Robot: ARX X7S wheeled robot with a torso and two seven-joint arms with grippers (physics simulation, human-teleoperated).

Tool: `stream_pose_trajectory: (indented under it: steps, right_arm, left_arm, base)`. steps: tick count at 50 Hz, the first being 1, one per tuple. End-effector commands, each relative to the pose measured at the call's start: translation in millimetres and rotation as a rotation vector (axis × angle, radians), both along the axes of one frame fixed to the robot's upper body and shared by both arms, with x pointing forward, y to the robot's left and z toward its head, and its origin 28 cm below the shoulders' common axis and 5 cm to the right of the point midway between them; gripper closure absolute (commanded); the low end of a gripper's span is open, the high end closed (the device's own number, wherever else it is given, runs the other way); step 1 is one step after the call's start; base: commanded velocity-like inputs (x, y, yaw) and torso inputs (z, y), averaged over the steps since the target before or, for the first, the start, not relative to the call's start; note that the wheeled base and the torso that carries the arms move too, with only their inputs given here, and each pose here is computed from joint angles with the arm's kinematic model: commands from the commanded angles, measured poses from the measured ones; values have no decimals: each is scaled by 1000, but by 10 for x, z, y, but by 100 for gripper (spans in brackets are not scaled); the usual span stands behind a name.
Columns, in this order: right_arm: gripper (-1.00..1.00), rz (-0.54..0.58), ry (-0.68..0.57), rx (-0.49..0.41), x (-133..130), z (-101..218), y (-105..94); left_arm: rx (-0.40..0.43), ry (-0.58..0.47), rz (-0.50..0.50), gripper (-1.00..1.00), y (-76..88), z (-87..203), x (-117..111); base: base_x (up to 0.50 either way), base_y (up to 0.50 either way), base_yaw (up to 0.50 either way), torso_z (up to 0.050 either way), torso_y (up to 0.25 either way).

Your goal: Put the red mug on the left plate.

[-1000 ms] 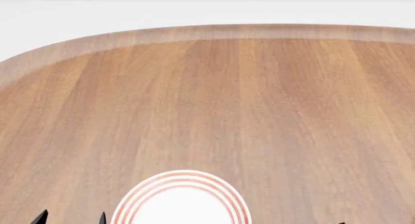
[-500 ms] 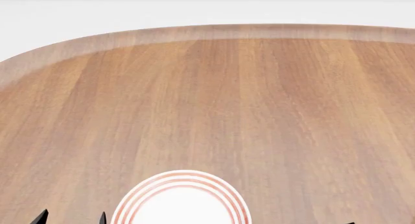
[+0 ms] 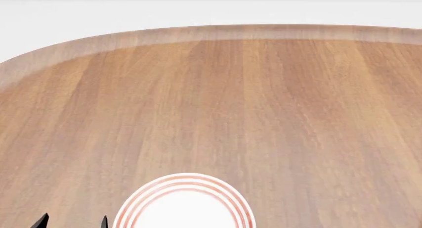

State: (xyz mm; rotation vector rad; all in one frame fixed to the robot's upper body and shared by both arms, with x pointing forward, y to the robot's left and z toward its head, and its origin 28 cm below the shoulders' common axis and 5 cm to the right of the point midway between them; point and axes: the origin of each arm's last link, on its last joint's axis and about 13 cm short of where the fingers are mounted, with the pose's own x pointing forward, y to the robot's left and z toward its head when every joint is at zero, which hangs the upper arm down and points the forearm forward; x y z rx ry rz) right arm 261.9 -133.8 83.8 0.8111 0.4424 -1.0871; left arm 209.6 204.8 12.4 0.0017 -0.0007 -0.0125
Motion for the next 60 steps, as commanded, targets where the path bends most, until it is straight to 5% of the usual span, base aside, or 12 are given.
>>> stream_pose_trajectory:
  steps: [1,60]
  right_arm:
    - [-100,-3,19,-2,31,-66,-12]
    - [-100,-1,72,10,101,-223,-9]
  left_arm:
    - [-1,-1,0,-100,0,2,4]
    - [-1,-3,0,-100,1,4,3]
  base:
    - [0,0,0,0,0]
    - [0,0,0,0,0]
